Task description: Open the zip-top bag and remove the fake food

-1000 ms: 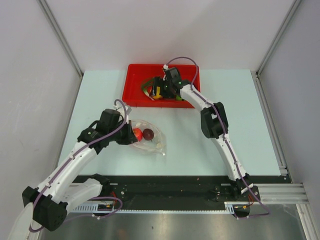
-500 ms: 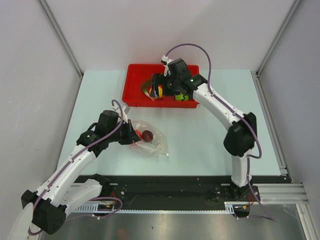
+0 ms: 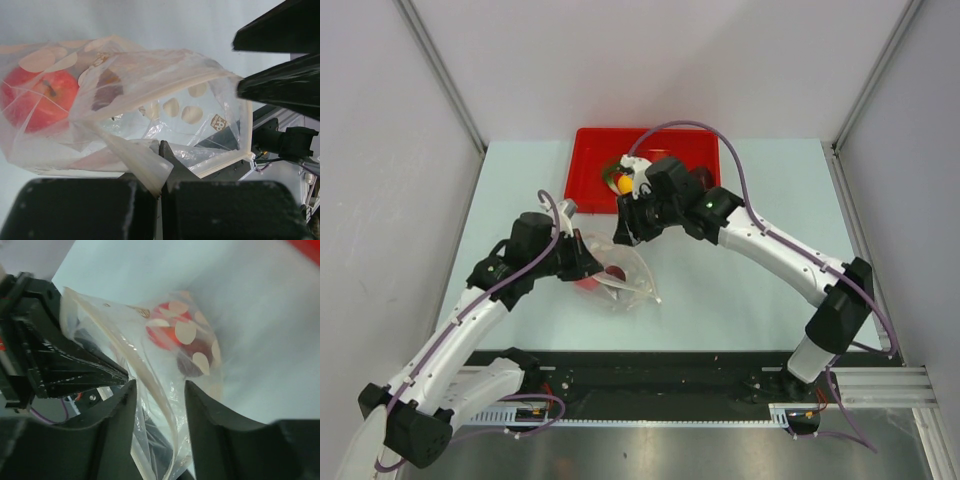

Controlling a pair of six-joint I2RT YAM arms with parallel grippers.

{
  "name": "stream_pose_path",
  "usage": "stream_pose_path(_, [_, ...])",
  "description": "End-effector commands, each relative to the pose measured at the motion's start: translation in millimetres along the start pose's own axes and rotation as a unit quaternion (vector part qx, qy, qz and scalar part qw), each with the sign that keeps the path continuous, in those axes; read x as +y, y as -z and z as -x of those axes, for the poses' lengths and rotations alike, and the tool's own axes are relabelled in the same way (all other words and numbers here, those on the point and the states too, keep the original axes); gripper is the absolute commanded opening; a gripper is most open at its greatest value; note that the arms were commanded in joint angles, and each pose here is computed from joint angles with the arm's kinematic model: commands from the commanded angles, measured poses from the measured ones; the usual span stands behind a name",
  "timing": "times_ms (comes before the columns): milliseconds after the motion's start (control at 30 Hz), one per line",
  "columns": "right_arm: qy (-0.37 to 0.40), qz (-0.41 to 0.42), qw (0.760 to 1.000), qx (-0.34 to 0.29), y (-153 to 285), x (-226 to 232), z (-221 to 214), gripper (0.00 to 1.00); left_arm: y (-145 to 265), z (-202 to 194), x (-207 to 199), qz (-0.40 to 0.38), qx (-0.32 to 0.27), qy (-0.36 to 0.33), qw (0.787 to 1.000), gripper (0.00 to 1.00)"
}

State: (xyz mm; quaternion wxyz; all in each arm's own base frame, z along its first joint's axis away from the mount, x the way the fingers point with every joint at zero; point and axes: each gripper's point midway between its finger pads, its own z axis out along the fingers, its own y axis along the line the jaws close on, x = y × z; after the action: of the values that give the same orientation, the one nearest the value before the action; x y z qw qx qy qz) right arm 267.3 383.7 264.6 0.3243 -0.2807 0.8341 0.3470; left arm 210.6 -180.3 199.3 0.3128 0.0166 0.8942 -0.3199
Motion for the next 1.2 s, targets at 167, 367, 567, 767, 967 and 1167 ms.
stream_pose_path(167, [0.004,0.012,0.998,0.053,-48,4,-34,0.41,-11,-1,0,-0.008,0.004,0.012,1.000,0.00])
stream_pose_path(367, [-0.002,0.002,0.997,0.076,-77,-10,-49,0.38,-20,-2,7,0.006,0.014,0.006,1.000,0.00])
stream_pose_path(567, [-0.017,-0.053,0.996,0.075,-63,-41,-33,0.59,-25,3,6,0.008,0.022,0.001,1.000,0.00])
stream_pose_path(767, [-0.015,-0.085,0.995,0.047,-15,-53,2,0.82,-28,2,9,0.013,0.030,-0.011,0.999,0.00])
stream_pose_path(967, [-0.018,-0.012,0.998,0.051,1,4,-7,0.75,-29,2,10,0.012,0.033,-0.018,0.999,0.00])
stream_pose_path(1167, [-0.017,0.027,0.998,0.054,-9,30,-30,0.49,-29,4,8,0.008,0.035,-0.020,0.999,0.00])
